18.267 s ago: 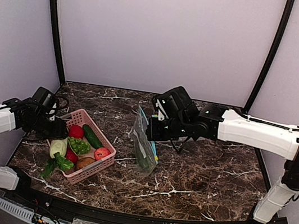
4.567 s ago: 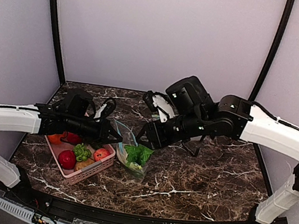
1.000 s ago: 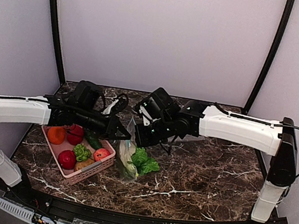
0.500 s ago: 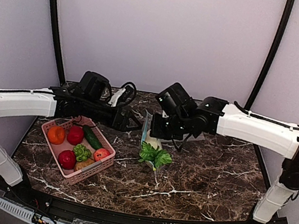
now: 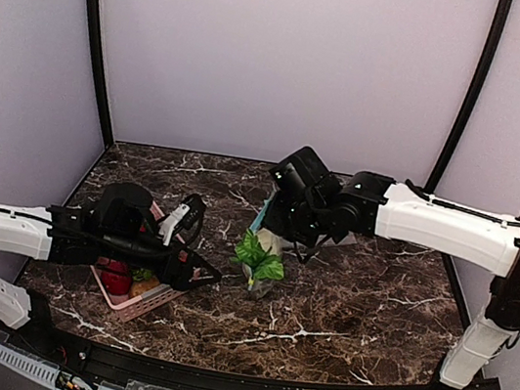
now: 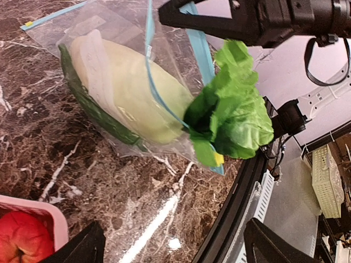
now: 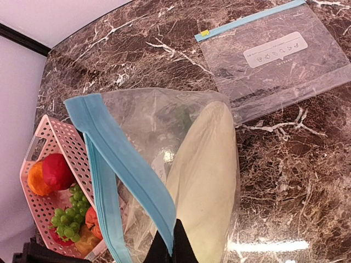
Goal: Place the food in the zip-top bag and seal the zipper
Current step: Pass from the right arm to the left
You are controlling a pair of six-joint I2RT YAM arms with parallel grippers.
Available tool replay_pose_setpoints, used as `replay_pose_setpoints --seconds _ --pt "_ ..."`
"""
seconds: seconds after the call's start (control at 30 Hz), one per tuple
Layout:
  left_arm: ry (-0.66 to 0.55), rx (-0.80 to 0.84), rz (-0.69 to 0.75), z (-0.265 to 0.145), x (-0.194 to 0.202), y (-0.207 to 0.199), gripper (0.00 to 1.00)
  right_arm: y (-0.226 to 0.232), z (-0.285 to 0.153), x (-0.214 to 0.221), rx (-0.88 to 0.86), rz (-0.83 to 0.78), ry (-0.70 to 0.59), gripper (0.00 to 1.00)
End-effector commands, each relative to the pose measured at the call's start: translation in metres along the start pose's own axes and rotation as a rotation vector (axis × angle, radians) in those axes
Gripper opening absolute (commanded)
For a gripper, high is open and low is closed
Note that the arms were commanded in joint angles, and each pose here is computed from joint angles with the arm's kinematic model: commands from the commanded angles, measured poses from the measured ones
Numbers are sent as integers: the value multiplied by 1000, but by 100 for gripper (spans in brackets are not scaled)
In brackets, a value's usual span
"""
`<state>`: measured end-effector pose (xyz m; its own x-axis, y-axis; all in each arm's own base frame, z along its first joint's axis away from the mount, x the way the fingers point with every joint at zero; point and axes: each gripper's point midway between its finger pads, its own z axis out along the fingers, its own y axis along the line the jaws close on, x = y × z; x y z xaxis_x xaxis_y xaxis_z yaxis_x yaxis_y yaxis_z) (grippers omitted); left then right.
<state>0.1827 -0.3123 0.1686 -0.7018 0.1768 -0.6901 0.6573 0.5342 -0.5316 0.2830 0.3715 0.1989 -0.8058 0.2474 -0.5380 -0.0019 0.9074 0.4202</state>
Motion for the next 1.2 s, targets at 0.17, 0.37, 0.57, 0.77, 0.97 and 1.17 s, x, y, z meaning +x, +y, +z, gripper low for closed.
replay_pose_setpoints --seconds 0.17,0.37,0.57,0.77,0.97,1.17 --pt "-65 79 -13 16 -6 -23 71 16 -4 -18 -38 132 -55 0" --pt "-39 110 11 30 -7 -35 67 15 -6 -19 -39 139 -58 0" --pt "-39 124 23 39 -9 -40 62 15 -9 -20 -43 143 -61 0" --pt "-24 115 28 50 -9 -39 57 10 -9 -20 -21 158 -66 0" --pt "-19 128 36 55 -13 -42 54 7 -7 -19 -5 156 -65 0" --pt "-9 126 24 62 -16 -43 37 4 -6 -18 9 151 -64 0"
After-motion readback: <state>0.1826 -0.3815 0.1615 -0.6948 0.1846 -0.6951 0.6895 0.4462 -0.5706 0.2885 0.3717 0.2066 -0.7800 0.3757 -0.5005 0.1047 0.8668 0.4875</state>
